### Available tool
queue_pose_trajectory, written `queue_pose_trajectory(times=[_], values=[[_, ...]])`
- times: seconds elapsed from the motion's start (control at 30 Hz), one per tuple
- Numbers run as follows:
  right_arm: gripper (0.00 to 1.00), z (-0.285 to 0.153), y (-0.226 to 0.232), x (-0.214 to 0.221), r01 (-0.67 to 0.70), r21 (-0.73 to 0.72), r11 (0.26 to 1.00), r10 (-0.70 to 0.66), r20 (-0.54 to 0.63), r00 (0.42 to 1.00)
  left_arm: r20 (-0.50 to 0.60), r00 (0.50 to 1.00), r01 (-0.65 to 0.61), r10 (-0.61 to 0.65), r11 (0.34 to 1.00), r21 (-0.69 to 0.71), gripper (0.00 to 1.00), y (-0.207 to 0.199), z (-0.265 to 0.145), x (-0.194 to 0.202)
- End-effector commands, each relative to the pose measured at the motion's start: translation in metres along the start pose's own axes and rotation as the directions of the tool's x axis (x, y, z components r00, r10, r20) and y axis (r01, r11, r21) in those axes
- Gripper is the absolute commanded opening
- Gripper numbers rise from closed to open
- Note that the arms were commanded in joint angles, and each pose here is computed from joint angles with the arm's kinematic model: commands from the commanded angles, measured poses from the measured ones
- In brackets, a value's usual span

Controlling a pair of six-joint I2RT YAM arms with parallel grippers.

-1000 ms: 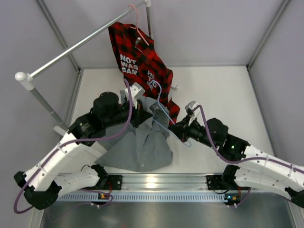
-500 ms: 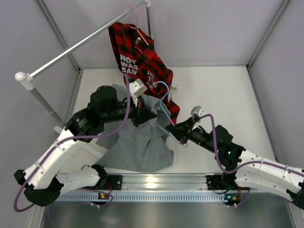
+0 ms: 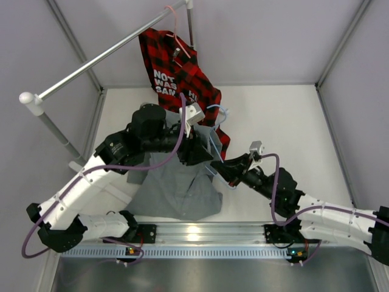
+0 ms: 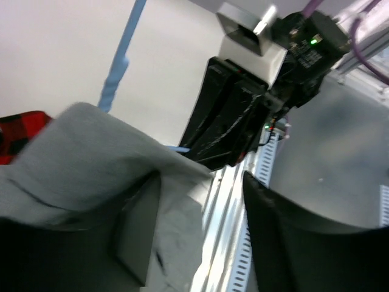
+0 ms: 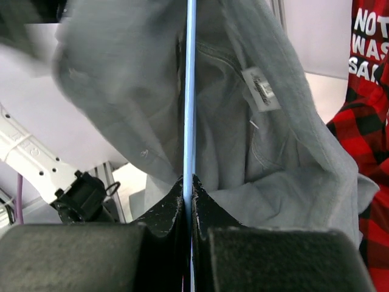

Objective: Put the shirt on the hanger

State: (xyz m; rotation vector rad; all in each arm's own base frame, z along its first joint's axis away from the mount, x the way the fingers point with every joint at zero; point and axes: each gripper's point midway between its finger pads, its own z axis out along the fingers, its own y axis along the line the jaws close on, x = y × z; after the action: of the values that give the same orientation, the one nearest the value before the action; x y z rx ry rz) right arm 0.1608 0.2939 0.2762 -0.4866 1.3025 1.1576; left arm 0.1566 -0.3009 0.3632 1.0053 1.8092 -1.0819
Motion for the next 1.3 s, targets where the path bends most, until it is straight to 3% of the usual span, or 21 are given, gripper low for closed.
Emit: queue_pose_trajectory(times=[0.0, 0.1, 0.17, 0.3, 0.37, 0.47, 0.53, 0.67, 0.77, 0.87, 1.07, 1.27], values=[[0.0, 0.003, 0.022, -0.058, -0.021, -0.091, 0.996, 0.043, 0.238, 0.97, 0.031, 0.997, -0.068, 0.065, 0.993, 0.093, 0.67, -0.025, -0.006, -0.018], [0.0, 0.0, 0.02, -0.061, -0.025, -0.087, 0.996, 0.048, 0.266, 0.963, 0.038, 0.991, -0.132, 0.129, 0.988, 0.076, 0.88, -0.026, -0.017, -0.029], [0.0, -0.003, 0.02, -0.061, -0.018, -0.085, 0.996, 0.04, 0.266, 0.963, 0.086, 0.975, -0.207, 0.205, 0.978, 0.026, 0.89, -0.026, -0.031, -0.048], [0.0, -0.01, 0.016, -0.066, -0.016, -0.063, 0.998, 0.034, 0.292, 0.956, 0.156, 0.918, -0.327, 0.364, 0.919, -0.22, 0.92, 0.001, -0.061, -0.084], [0.0, -0.012, 0.015, -0.064, -0.013, -0.061, 0.998, 0.03, 0.291, 0.956, 0.145, 0.883, -0.38, 0.447, 0.86, -0.341, 0.93, 0.019, -0.069, -0.1], [0.0, -0.017, 0.016, -0.062, -0.008, -0.069, 0.998, 0.028, 0.295, 0.955, 0.114, 0.825, -0.477, 0.554, 0.79, -0.387, 0.93, 0.029, -0.066, -0.114], [0.0, -0.021, 0.018, -0.062, 0.001, -0.078, 0.997, 0.022, 0.294, 0.955, 0.09, 0.796, -0.535, 0.599, 0.764, -0.362, 0.93, 0.031, -0.056, -0.116], [0.0, -0.026, 0.023, -0.058, 0.021, -0.103, 0.994, 0.008, 0.271, 0.962, 0.068, 0.692, -0.699, 0.719, 0.69, -0.188, 0.92, 0.016, -0.035, -0.105], [0.0, -0.032, 0.025, -0.056, 0.037, -0.109, 0.993, -0.009, 0.254, 0.967, 0.068, 0.673, -0.734, 0.737, 0.676, -0.069, 0.9, 0.008, -0.025, -0.095], [0.0, -0.038, 0.027, -0.055, 0.055, -0.116, 0.992, -0.026, 0.236, 0.972, 0.051, 0.674, -0.739, 0.737, 0.674, 0.014, 0.88, 0.006, -0.02, -0.084], [0.0, -0.047, 0.036, -0.052, 0.09, -0.16, 0.983, -0.057, 0.2, 0.978, 0.053, 0.668, -0.743, 0.742, 0.661, 0.103, 0.67, 0.002, -0.011, -0.067], [0.0, -0.046, 0.041, -0.049, 0.107, -0.185, 0.977, -0.076, 0.165, 0.983, 0.088, 0.693, -0.718, 0.716, 0.672, 0.181, 0.7, -0.011, -0.008, -0.056]])
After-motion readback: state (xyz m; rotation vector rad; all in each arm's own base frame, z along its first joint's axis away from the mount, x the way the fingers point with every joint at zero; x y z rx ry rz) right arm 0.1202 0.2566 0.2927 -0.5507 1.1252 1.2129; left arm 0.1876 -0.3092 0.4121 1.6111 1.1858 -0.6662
